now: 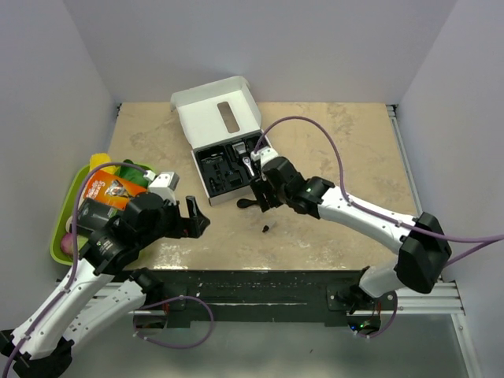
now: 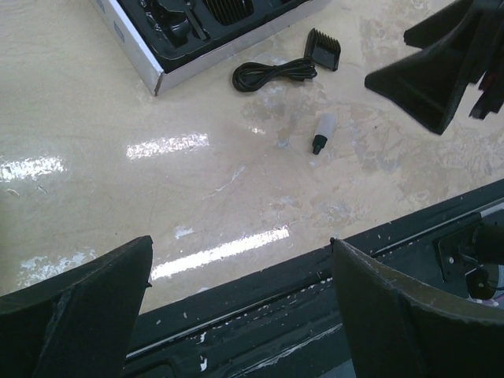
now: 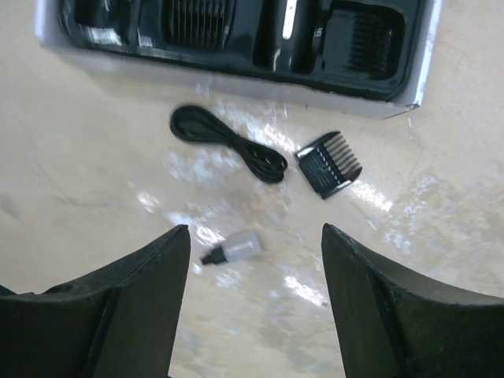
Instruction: Sort the hair-cutting tools
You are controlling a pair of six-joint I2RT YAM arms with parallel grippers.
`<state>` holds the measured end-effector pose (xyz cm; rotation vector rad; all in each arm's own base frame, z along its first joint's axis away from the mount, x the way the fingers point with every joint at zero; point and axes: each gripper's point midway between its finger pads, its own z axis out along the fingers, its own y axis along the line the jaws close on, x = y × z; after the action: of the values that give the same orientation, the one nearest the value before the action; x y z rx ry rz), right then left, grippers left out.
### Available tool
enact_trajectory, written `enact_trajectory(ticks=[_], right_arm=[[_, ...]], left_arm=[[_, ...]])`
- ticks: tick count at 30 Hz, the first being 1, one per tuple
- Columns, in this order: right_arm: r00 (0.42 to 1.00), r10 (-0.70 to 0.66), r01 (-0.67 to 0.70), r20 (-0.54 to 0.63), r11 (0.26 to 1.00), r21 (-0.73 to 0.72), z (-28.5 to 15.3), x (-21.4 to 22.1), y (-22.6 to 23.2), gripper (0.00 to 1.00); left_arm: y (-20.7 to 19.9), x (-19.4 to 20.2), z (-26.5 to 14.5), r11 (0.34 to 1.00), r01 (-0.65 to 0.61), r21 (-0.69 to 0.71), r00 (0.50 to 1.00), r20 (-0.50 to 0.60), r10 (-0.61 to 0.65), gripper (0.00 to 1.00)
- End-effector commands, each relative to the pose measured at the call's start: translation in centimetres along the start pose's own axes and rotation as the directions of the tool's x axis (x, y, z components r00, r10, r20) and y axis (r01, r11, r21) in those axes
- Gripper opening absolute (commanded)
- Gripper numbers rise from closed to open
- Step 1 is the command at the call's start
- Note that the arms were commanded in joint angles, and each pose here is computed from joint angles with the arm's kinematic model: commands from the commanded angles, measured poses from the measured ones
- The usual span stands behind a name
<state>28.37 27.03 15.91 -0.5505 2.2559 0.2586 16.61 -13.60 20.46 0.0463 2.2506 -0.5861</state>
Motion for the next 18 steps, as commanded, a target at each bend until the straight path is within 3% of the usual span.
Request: enact_trajectory(ticks=[1,5,9,12,15,18], right_arm=[[0.945,-0.327,0.327,0.021,0.944,-0.033,0.3,0.6,-0.4,0.70],[0.931,-0.332,0.337,-0.150,0.941,0.009,1.8,3.8,-1.6,0.66],[0.962,-0.220,0.218,-0.160,0.975,-0.032,2.0,6.4,-0.7,0.61],[0.974,-0.122,0.116,-0.193,0.992,-0.040,1.8,8.2,-0.1,0.52],[0.971,-0.051,0.047,-0.235,0.999,-0.021,1.3,10.0,0.3,0.36],[0.975,-0.004,0.000,-0.223,1.000,-0.019,0.2,10.4,0.8,0.09]], left_arm=[[-0.6,-1.2,-0.8,1.000,0.026,0.017,0.999,0.042,-0.027,0.98],[-0.7,-0.9,-0.6,0.999,0.032,0.025,0.999,0.031,-0.032,0.98],[-0.7,-0.9,-0.7,0.999,0.037,0.026,0.999,0.035,-0.038,0.98],[-0.6,-0.9,-0.8,0.999,0.048,0.025,0.998,0.042,-0.049,0.98],[-0.4,-0.7,-0.8,0.998,0.051,0.021,0.998,0.043,-0.052,0.98],[-0.3,-0.4,-0.6,0.998,0.053,0.017,0.998,0.035,-0.054,0.98]])
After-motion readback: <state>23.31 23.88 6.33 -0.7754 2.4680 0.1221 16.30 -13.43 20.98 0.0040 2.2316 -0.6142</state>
